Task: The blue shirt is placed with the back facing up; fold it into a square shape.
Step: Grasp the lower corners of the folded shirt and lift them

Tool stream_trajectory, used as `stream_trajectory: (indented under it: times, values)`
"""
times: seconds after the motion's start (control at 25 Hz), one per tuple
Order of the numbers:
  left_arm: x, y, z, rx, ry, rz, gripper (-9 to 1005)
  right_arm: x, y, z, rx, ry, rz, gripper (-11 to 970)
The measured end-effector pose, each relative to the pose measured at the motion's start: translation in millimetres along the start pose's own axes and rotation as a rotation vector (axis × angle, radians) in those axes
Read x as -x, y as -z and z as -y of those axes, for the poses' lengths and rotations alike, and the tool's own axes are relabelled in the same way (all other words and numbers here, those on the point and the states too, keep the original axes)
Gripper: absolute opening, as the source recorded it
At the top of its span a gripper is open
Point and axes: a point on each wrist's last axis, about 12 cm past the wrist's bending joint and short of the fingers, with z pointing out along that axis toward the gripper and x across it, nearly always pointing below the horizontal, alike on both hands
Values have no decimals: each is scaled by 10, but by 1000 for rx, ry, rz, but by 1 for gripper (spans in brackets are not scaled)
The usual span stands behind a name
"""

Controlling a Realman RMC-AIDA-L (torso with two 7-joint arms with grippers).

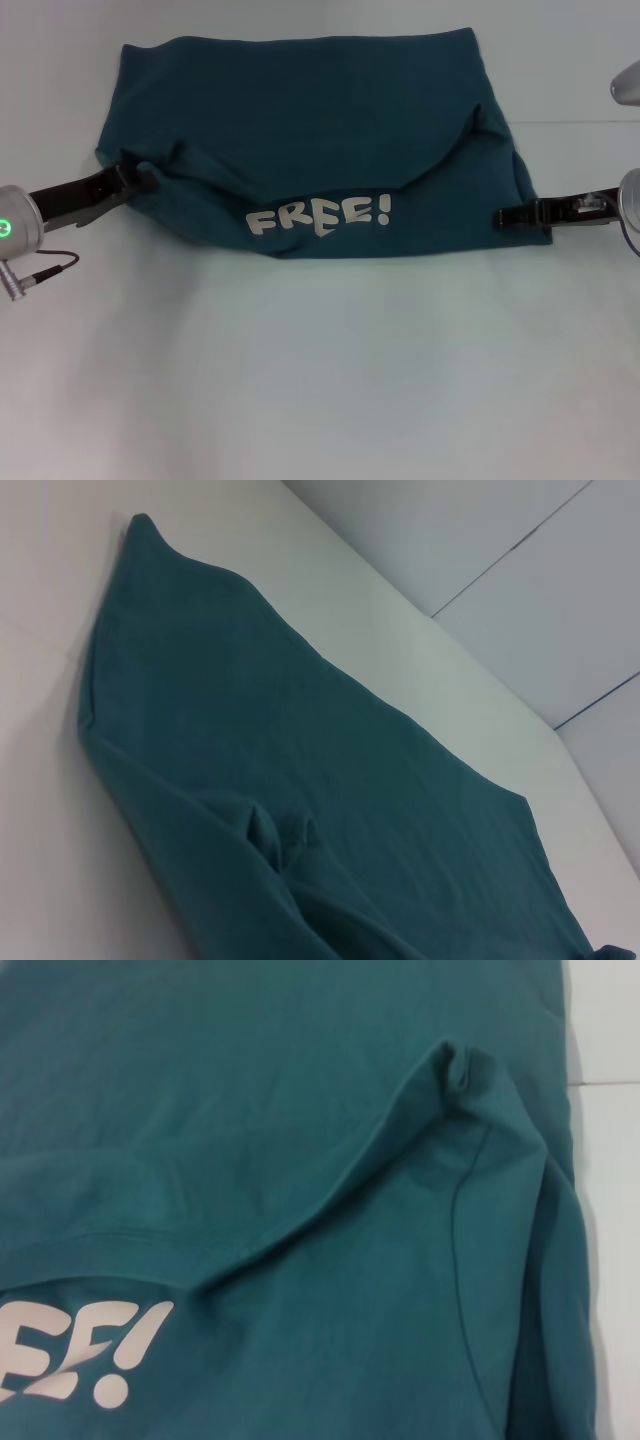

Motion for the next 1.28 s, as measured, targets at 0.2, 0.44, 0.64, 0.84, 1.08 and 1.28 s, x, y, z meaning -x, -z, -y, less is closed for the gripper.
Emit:
stream_trajectory:
  times: [0.2,0.44,0.64,0.84,1.08,1.28]
  values:
    - [-1,-5,-2,2,0,0,30,0,-28,-37,2,3,-6,864]
    - [-9,-11,-4,3,3,-3,30,7,-38,-55,4,-5,-8,848]
    - [-21,-15,-12,6,7,-5,30,10,-32,-42,2,-7,-8,643]
    - [-17,-17,-11,7,6,-3,30,25,-16,-17,-3,-14,-6,528]
    - [-11,-16,-12,7,5,-2,30,28,-9,-7,-5,-18,-3,389]
    - [-10,-9,-14,4,0,-7,30,40,-1,-14,0,-24,-5,177]
